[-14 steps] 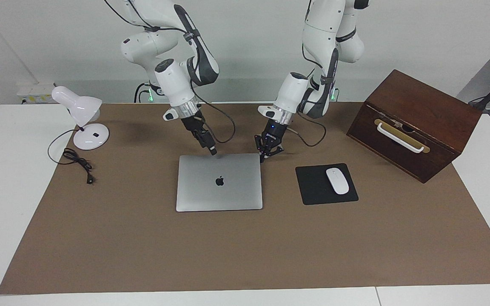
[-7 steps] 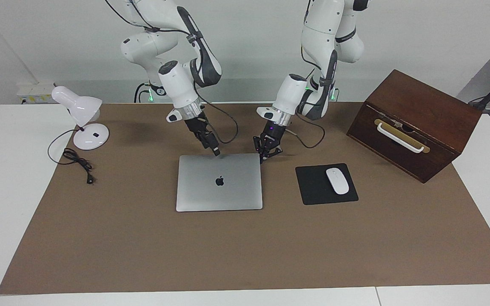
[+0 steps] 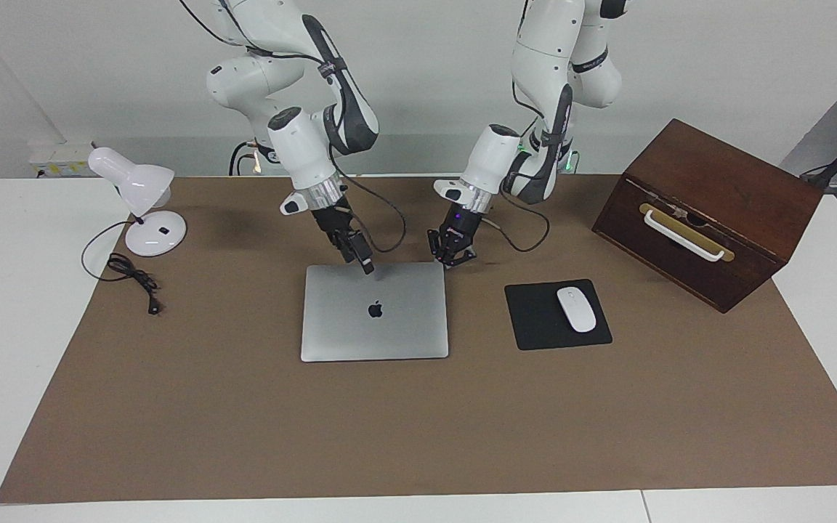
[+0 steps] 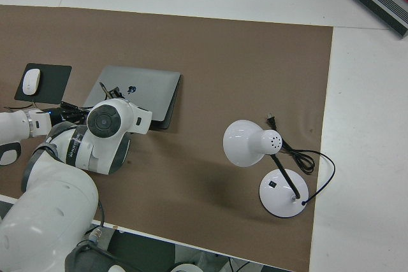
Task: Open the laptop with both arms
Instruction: 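Pin the laptop base with the left gripper while the right gripper grips the lid, then lift the laptop lid upward with the right gripper, left gripper holding base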
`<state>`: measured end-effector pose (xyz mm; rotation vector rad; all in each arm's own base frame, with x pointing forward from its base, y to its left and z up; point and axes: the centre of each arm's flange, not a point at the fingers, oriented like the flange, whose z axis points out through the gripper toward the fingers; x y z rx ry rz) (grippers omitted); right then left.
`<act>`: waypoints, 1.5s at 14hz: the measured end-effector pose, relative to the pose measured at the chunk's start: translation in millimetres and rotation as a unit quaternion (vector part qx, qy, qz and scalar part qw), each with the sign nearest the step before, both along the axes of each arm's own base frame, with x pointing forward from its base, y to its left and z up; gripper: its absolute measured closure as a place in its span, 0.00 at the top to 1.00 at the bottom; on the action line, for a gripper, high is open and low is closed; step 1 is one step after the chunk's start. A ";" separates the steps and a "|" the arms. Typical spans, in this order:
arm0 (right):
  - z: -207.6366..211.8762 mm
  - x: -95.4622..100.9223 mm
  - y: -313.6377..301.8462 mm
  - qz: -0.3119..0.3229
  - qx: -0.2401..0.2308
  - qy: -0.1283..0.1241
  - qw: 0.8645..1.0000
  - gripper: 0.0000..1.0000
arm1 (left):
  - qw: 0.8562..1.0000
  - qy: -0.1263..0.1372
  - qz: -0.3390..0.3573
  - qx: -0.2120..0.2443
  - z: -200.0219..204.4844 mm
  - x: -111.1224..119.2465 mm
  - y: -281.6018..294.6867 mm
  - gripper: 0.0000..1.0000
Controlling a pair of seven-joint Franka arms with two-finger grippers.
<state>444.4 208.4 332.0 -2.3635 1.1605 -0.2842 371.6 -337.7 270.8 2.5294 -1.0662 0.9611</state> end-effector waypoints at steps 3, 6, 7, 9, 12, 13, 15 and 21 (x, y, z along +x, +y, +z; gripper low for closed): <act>-0.5 0.8 0.5 0.000 0.000 0.000 1.000 1.00 | 1.000 -0.001 0.000 -0.002 1.5 1.0 -1.1 0.01; 0.9 1.9 1.1 0.000 0.000 -0.001 1.000 1.00 | 1.000 -0.004 0.001 -0.004 3.2 3.4 -2.7 0.01; 1.9 2.5 1.5 0.000 0.001 -0.002 1.000 1.00 | 1.000 -0.003 0.001 -0.004 2.2 4.7 -3.8 0.01; 2.2 2.9 1.5 0.000 0.001 -0.003 1.000 1.00 | 1.000 -0.001 0.001 -0.002 -2.6 7.0 -5.7 0.01; 3.2 3.7 1.5 -0.001 0.002 -0.004 1.000 1.00 | 1.000 -0.002 0.002 -0.003 -3.0 8.4 -6.6 0.01; 3.6 4.0 1.5 -0.001 0.002 -0.004 1.000 1.00 | 1.000 -0.002 0.002 -0.003 -3.0 8.5 -6.6 0.01; 3.8 4.6 0.1 -0.011 0.010 -0.001 1.000 1.00 | 1.000 -0.003 0.002 -0.003 -3.0 8.6 -6.6 0.01; 11.5 10.7 2.0 -0.042 0.038 0.000 0.998 1.00 | 1.000 -0.004 -0.001 -0.002 -3.0 8.8 -6.6 0.01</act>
